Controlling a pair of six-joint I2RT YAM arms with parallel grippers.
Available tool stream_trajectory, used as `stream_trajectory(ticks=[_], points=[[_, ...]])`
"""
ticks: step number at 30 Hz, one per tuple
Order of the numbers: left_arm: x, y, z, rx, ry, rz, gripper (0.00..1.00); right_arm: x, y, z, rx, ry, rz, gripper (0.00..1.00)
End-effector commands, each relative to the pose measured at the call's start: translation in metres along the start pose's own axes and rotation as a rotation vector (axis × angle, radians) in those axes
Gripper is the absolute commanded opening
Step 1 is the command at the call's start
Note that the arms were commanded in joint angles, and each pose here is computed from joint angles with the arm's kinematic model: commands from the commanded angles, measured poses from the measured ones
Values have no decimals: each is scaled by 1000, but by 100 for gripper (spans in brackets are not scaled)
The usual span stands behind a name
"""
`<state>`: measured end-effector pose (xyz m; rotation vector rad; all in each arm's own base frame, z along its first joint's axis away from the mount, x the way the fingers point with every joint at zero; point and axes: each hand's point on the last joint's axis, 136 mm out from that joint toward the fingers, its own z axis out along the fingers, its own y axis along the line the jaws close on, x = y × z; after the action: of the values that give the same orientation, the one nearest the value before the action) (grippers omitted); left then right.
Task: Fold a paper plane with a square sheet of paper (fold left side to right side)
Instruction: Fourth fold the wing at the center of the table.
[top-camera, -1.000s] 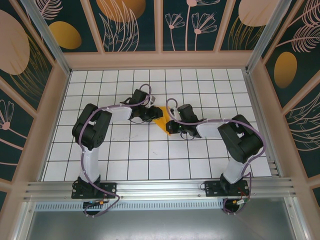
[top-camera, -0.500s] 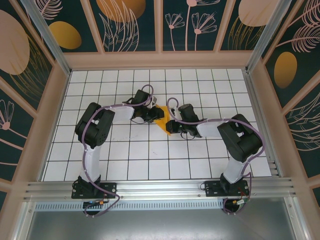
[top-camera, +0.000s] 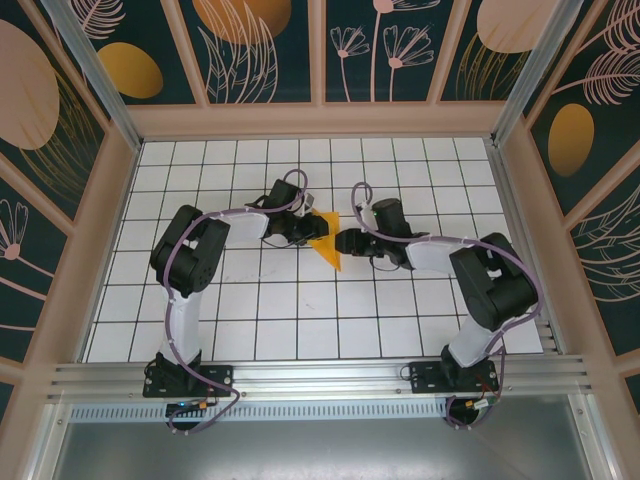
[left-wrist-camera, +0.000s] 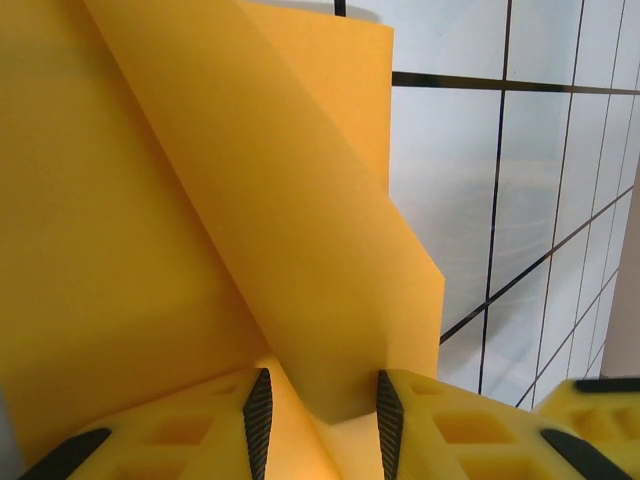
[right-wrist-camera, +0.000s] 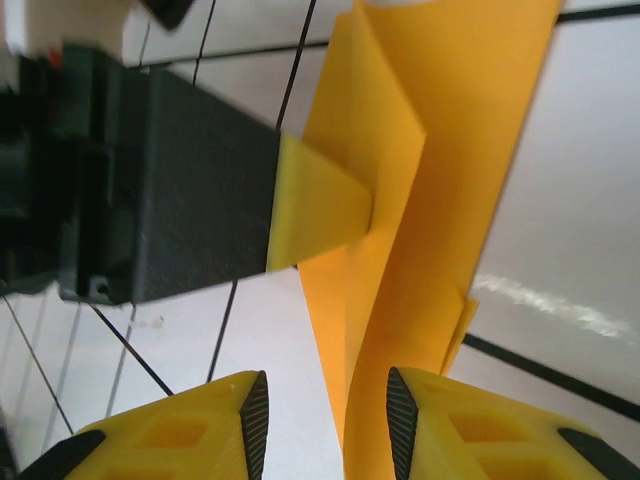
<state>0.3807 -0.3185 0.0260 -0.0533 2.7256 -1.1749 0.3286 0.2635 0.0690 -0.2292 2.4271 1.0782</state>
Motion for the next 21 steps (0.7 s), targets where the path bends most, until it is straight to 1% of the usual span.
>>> stream_trajectory(ticks=[1,6,14,21], points=[[12,20,8,-72,35,-15,37,-23,10,-6,-74,-33,30,40],[12,21,7,-72,32,-16,37,-36,2,10,-78,2,76,40],[12,20,6,-70,30,-15,37,-36,-10,31,-83,41,122,38],[13,20,7,-69,32,-15,37,-29,-16,40,-83,75,140,28]])
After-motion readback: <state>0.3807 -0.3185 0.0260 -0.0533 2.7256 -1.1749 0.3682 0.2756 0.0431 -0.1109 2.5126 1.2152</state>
